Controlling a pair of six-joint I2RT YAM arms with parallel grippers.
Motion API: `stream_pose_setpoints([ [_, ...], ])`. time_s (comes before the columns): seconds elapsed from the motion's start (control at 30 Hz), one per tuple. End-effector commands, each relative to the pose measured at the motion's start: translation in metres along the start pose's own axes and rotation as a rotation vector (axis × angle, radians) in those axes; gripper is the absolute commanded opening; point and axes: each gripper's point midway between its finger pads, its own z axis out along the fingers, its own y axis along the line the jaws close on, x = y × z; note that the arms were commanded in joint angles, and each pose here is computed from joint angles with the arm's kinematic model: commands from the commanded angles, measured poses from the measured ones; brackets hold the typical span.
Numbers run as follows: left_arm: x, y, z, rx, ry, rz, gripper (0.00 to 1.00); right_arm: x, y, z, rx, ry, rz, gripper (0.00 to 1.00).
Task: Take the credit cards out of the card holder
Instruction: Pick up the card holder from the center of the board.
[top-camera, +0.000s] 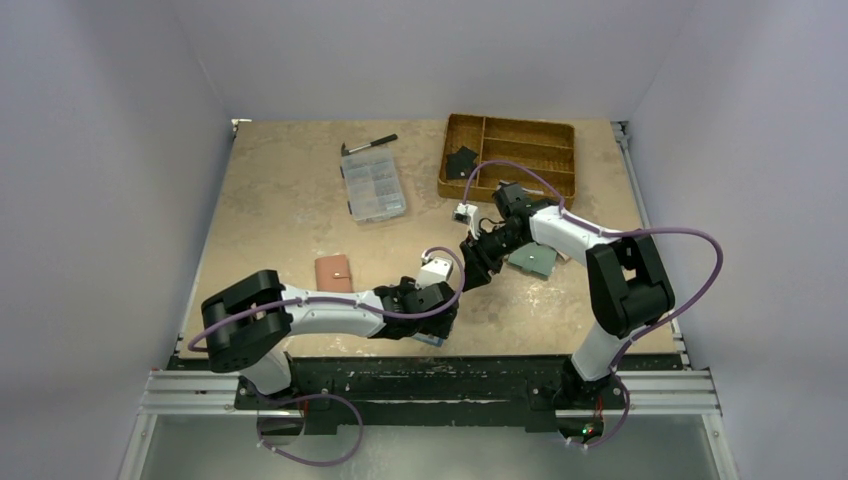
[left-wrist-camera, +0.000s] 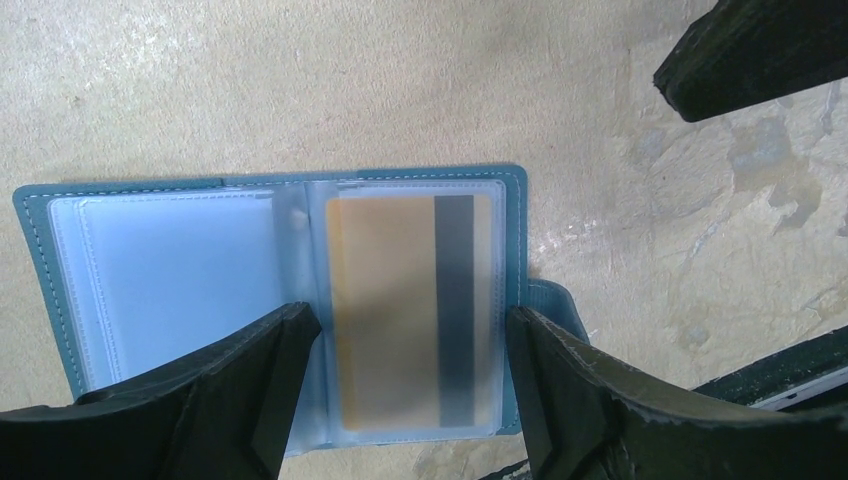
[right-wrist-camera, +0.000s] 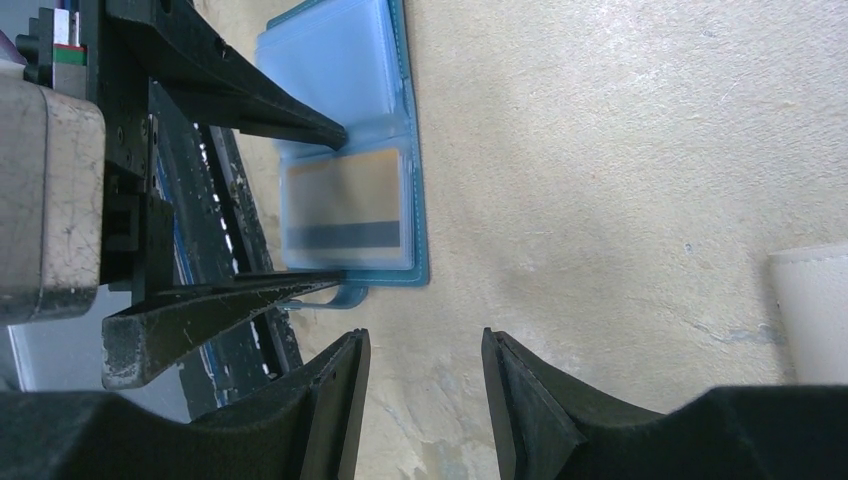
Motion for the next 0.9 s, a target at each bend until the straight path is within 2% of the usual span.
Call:
stream_pose_setpoints([
  [0.0, 0.023, 0.013, 0.007, -0.072, 0.082, 0.030, 0.75, -0.017, 0.009, -0.009, -0.021, -0.045, -0.051, 0.53],
  [0.17, 0.024, 0.013, 0.009, -0.106, 0.089, 0.048, 0.75, -0.017, 0.010, -0.009, -0.024, -0.047, -0.053, 0.53],
  [0.23, 0.024, 0.012, 0.009, -0.113, 0.089, 0.053, 0.68, -0.017, 0.010, -0.009, -0.024, -0.046, -0.052, 0.53],
  [0.33, 0.022, 0.011, 0.008, -0.107, 0.082, 0.049, 0.53, -0.017, 0.011, -0.010, -0.025, -0.048, -0.055, 0.53],
  [0.43, 0.018, 0.008, 0.004, -0.075, 0.060, 0.023, 0.45, -0.017, 0.012, -0.011, -0.023, -0.047, -0.061, 0.53],
  [0.57, 0.006, 0.001, -0.002, 0.033, 0.008, -0.082, 0.40, -0.014, 0.012, -0.012, -0.014, -0.037, -0.073, 0.53],
  [0.77, -0.012, 0.001, -0.012, 0.287, -0.058, -0.322, 0.39, -0.013, 0.022, -0.009, -0.073, -0.052, -0.048, 0.53],
  [0.87, -0.014, 0.000, -0.014, 0.362, -0.061, -0.385, 0.38, -0.015, 0.027, -0.003, -0.095, -0.062, -0.027, 0.46],
])
